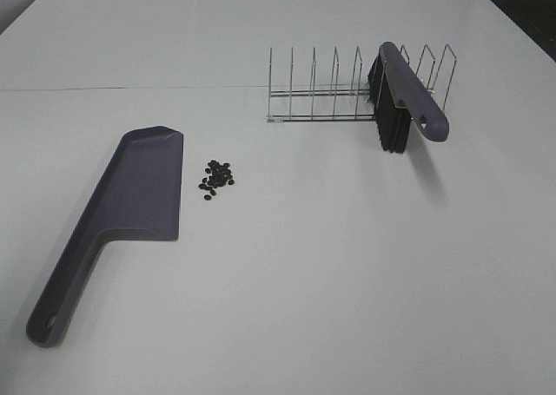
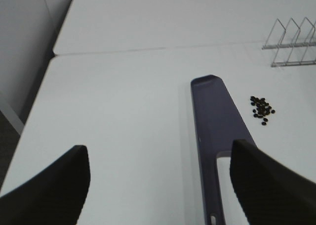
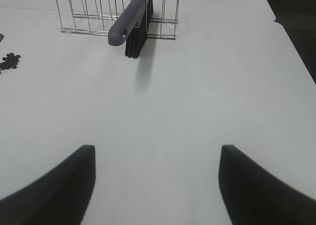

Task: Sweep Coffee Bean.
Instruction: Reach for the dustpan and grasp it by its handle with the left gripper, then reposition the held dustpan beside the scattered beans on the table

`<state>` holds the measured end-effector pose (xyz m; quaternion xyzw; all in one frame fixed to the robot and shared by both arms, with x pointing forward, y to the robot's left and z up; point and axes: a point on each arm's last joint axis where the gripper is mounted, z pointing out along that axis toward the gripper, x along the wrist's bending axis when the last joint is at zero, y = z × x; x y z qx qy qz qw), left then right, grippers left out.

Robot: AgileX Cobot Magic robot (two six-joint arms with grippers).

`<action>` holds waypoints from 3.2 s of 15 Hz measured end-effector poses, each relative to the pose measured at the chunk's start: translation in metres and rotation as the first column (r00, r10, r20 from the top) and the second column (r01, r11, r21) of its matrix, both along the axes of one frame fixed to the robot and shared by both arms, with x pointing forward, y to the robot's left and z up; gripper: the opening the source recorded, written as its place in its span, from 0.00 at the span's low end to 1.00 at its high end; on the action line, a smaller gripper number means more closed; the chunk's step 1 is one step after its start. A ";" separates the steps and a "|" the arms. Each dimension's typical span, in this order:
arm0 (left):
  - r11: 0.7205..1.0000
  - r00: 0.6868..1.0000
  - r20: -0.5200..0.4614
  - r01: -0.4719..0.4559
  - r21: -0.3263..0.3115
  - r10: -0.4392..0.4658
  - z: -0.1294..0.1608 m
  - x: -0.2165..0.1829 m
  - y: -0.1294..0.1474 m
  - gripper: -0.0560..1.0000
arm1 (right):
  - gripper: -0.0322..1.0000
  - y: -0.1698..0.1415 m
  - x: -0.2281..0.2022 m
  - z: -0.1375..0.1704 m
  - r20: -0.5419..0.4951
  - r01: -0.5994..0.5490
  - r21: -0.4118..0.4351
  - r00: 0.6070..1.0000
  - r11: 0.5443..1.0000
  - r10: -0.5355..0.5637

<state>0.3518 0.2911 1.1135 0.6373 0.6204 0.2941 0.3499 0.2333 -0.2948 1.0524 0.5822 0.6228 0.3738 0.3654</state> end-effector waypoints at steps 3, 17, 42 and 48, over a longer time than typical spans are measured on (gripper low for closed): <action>0.996 0.979 -0.201 0.014 -0.086 -0.032 -0.012 0.061 -0.012 0.75 | 0.63 0.000 0.000 0.000 0.000 0.000 0.000 1.000 1.000 0.000; 0.991 0.641 -0.756 0.069 -0.118 -0.135 -0.166 0.183 -0.068 0.85 | 0.63 0.000 0.000 0.000 0.000 0.000 0.000 1.000 1.000 0.000; 0.998 0.590 -0.805 0.060 -0.034 -0.063 -0.242 0.204 -0.065 0.38 | 0.63 0.000 0.000 0.000 0.000 0.000 0.000 1.000 1.000 0.000; 0.998 0.658 -0.751 0.041 -0.046 -0.062 -0.218 0.206 -0.065 0.38 | 0.63 0.001 0.000 0.000 0.000 -0.004 0.007 1.000 1.000 0.004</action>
